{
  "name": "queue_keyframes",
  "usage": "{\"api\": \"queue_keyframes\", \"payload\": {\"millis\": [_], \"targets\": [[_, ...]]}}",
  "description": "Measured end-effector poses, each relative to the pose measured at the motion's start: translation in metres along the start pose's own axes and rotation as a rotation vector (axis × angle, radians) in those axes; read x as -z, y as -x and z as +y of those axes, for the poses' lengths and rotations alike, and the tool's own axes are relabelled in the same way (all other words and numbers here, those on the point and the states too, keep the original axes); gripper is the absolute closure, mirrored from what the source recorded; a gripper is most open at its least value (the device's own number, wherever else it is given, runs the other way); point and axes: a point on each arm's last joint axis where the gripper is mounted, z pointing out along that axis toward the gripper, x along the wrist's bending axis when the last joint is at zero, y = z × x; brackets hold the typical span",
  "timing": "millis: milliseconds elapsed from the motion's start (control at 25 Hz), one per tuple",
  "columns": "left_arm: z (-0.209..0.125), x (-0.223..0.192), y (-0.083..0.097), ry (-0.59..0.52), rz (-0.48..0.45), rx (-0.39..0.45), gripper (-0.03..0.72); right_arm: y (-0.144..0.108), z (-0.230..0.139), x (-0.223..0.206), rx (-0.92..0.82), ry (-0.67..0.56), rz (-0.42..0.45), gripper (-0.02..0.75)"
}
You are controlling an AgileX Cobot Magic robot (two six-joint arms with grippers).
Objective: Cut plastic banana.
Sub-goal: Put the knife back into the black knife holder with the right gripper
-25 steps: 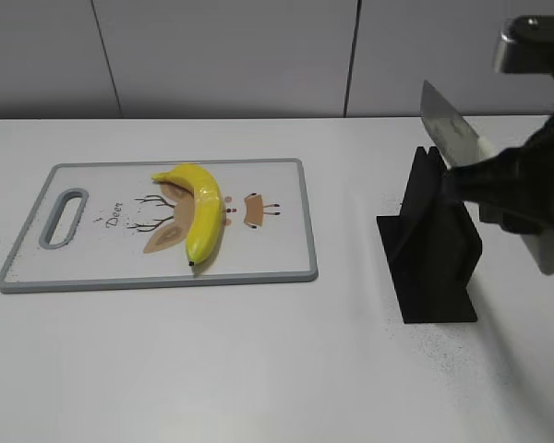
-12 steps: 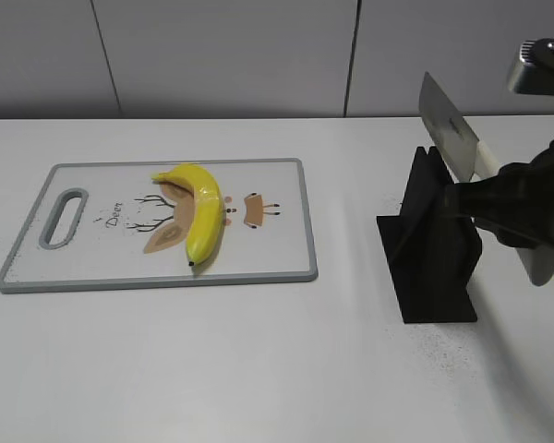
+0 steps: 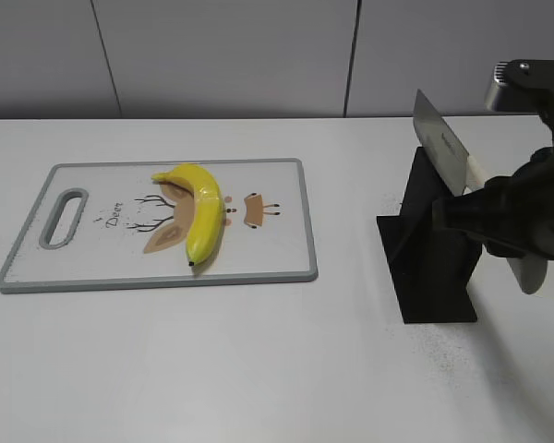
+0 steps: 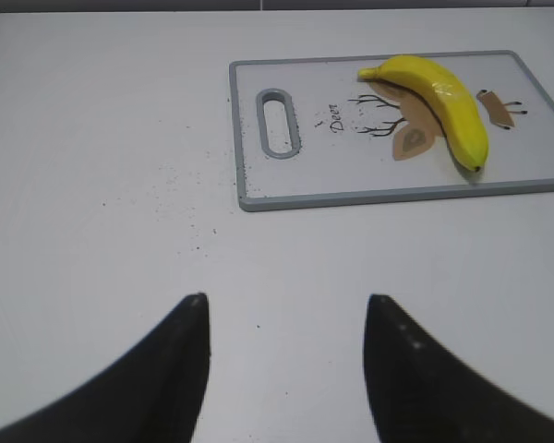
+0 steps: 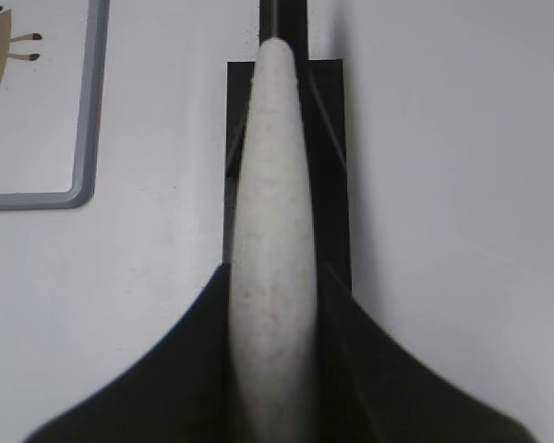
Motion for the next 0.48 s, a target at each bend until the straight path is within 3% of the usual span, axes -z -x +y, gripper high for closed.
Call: {"api": "queue_keyframes", "payload": {"millis": [480], "targets": [[0.0, 0.0, 0.0, 0.0, 0.0, 0.0, 0.162, 0.0026, -0.0012, -0.0002, 0.02, 0.004, -0.018, 0.572]]}}
